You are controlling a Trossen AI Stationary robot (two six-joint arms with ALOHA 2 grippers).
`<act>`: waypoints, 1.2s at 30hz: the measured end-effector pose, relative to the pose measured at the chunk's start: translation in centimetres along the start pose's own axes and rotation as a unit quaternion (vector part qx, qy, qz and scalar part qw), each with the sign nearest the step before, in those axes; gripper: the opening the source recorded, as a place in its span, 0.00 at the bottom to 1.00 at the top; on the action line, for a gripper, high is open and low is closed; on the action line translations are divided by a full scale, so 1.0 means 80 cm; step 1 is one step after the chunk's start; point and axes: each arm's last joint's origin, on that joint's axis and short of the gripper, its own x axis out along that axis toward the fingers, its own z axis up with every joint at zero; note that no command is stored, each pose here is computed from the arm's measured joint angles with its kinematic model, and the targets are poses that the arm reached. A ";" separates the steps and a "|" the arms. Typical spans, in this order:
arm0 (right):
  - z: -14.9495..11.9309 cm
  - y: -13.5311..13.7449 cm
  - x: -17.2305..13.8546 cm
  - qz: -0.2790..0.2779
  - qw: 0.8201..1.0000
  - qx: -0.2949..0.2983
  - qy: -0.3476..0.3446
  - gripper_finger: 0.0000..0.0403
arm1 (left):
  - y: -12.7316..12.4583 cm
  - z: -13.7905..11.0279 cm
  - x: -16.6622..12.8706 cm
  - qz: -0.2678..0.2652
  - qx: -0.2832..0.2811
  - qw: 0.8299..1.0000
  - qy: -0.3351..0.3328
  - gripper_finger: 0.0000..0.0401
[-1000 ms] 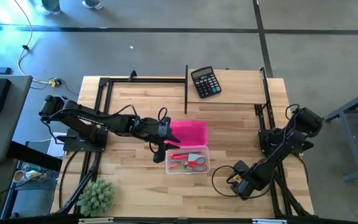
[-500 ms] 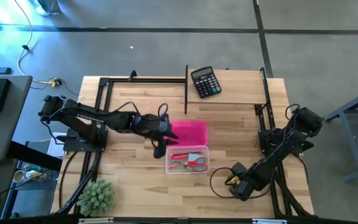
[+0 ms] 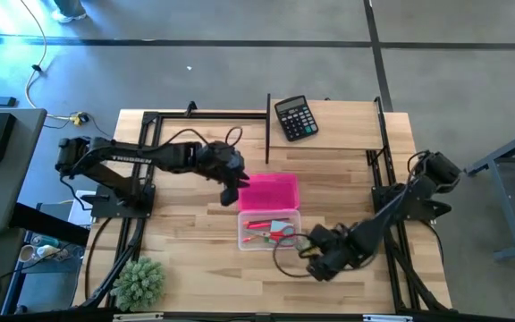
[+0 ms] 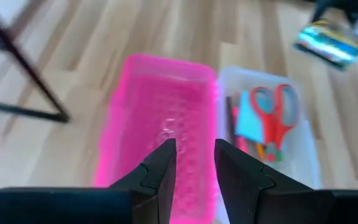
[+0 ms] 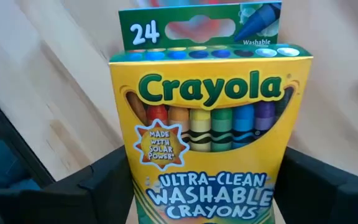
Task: Pack school essentials
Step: Put the yellow crayon box into the transparent box
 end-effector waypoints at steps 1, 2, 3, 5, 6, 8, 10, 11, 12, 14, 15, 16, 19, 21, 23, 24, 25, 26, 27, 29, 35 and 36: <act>0.011 0.002 -0.004 0.001 1.000 -0.012 -0.011 0.75 | 0.006 0.000 -0.001 0.006 -0.005 1.000 0.003 0.25; 0.022 0.003 -0.007 0.003 0.999 -0.026 -0.020 0.75 | 0.011 -0.001 -0.001 0.012 -0.010 1.000 0.007 0.25; 0.034 0.004 -0.011 0.005 0.999 -0.037 -0.031 0.75 | 0.017 -0.002 -0.002 0.018 -0.016 1.000 0.012 0.25; 0.058 0.006 -0.018 0.010 0.997 -0.063 -0.048 0.75 | 0.028 -0.003 -0.004 0.030 -0.024 0.999 0.018 0.25; 0.070 0.006 -0.021 0.012 0.996 -0.076 -0.055 0.75 | 0.034 -0.003 -0.006 0.036 -0.027 0.999 0.021 0.25; 0.094 0.006 -0.029 0.017 0.992 -0.101 -0.071 0.75 | 0.044 -0.006 -0.008 0.047 -0.030 0.998 0.032 0.25; 0.115 0.004 -0.037 0.020 0.988 -0.124 -0.087 0.75 | 0.052 -0.009 -0.010 0.058 -0.038 0.997 0.046 0.25; 0.126 0.004 -0.041 0.022 0.986 -0.137 -0.096 0.75 | 0.056 -0.011 -0.011 0.062 -0.043 0.996 0.051 0.25; 0.136 0.003 -0.044 0.024 0.983 -0.148 -0.104 0.75 | 0.060 -0.012 -0.012 0.066 -0.047 0.995 0.058 0.25; 0.155 0.000 -0.052 0.026 0.977 -0.172 -0.122 0.75 | 0.066 -0.015 -0.014 0.073 -0.056 0.993 0.069 0.25; 0.164 -0.002 -0.056 0.026 0.974 -0.183 -0.130 0.75 | 0.068 -0.016 -0.014 0.075 -0.058 0.993 0.072 0.25; 0.173 -0.004 -0.059 0.025 0.971 -0.193 -0.139 0.75 | 0.069 -0.017 -0.015 0.076 -0.061 0.992 0.077 0.25; 0.196 -0.010 -0.067 0.024 0.960 -0.226 -0.164 0.75 | 0.072 -0.019 -0.016 0.079 -0.065 0.991 0.085 0.25; 0.207 -0.014 -0.067 0.023 0.952 -0.249 -0.177 0.75 | 0.072 -0.020 -0.016 0.080 -0.068 0.991 0.086 0.25; 0.217 -0.016 -0.064 0.024 0.945 -0.270 -0.185 0.75 | 0.072 -0.020 -0.016 0.079 -0.068 0.991 0.086 0.25; 0.221 -0.017 -0.061 0.027 0.942 -0.279 -0.182 0.75 | 0.072 -0.020 -0.016 0.079 -0.069 0.991 0.086 0.25; 0.223 -0.017 -0.056 0.030 0.941 -0.288 -0.174 0.75 | 0.072 -0.020 -0.016 0.079 -0.069 0.991 0.087 0.25; 0.226 -0.018 -0.050 0.032 0.940 -0.297 -0.165 0.75 | 0.072 -0.020 -0.016 0.079 -0.069 0.991 0.087 0.25; 0.227 -0.018 -0.042 0.034 0.939 -0.305 -0.153 0.75 | 0.072 -0.020 -0.016 0.080 -0.070 0.991 0.087 0.25; 0.229 -0.017 -0.027 0.036 0.938 -0.319 -0.133 0.75 | 0.072 -0.021 -0.016 0.080 -0.070 0.990 0.089 0.25; 0.228 -0.009 0.012 0.037 0.929 -0.357 -0.093 0.75 | 0.072 -0.021 -0.016 0.082 -0.071 0.990 0.090 0.25; 0.228 -0.007 0.018 0.043 0.928 -0.359 -0.087 0.75 | 0.072 -0.021 -0.016 0.082 -0.071 0.990 0.090 0.25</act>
